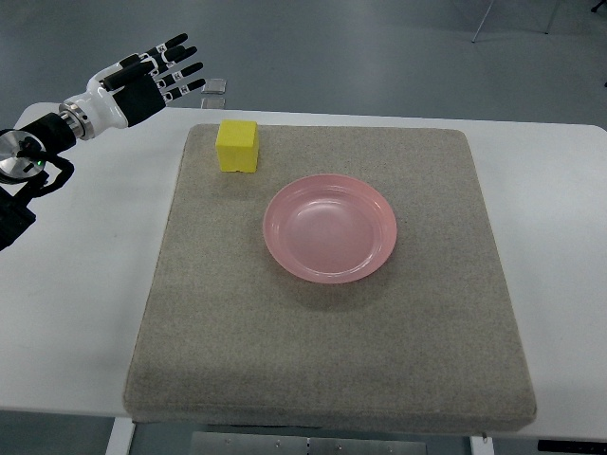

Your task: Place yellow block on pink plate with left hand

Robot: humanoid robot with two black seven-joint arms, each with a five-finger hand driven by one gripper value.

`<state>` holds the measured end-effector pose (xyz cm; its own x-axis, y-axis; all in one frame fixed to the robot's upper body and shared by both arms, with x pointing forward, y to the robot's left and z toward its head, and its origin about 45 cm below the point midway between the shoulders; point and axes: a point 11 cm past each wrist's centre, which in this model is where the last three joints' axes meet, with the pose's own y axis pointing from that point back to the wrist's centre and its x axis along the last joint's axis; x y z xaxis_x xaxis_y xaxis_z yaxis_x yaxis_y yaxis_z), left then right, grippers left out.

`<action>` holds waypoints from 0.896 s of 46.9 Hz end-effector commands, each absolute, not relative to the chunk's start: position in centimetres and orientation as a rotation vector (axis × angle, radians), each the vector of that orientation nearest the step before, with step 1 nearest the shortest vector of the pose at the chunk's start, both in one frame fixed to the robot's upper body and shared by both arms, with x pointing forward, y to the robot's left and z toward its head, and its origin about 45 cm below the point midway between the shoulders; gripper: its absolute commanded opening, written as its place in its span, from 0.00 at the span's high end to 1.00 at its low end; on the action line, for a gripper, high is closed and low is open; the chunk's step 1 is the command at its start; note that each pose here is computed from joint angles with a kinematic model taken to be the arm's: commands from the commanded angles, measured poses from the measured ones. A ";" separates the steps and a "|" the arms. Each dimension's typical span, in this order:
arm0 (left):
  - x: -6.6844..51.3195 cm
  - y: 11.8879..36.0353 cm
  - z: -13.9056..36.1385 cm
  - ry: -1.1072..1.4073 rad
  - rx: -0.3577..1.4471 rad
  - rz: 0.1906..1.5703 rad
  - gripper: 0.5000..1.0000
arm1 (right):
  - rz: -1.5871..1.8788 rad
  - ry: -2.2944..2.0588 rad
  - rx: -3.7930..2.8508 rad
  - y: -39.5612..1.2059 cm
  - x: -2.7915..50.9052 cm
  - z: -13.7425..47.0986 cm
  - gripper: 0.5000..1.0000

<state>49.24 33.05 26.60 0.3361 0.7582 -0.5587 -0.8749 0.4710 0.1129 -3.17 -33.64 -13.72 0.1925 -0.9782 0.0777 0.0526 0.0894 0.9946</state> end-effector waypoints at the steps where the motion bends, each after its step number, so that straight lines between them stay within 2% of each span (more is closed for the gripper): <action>1: 49.2 33.1 26.5 0.599 -0.216 1.078 0.00 | -1.036 -1.063 1.188 -33.6 -3.2 -13.7 0.15; 13: 49.5 33.4 27.3 0.580 -0.220 1.084 0.00 | -1.037 -1.062 1.187 -33.6 -3.3 -13.7 0.15; 23: 49.6 35.8 26.8 0.584 -0.212 1.162 0.00 | -1.036 -1.063 1.188 -33.6 -3.2 -13.7 0.15; 33: 49.8 36.0 27.5 0.552 -0.234 1.171 0.00 | -1.037 -1.062 1.187 -33.6 -3.3 -13.7 0.15; 36: 49.8 35.8 27.6 0.528 -0.196 1.167 0.00 | -1.036 -1.063 1.188 -33.6 -3.2 -13.7 0.15; 42: 50.1 34.9 28.0 0.385 0.000 1.139 0.00 | -1.036 -1.063 1.188 -33.6 -3.2 -13.7 0.15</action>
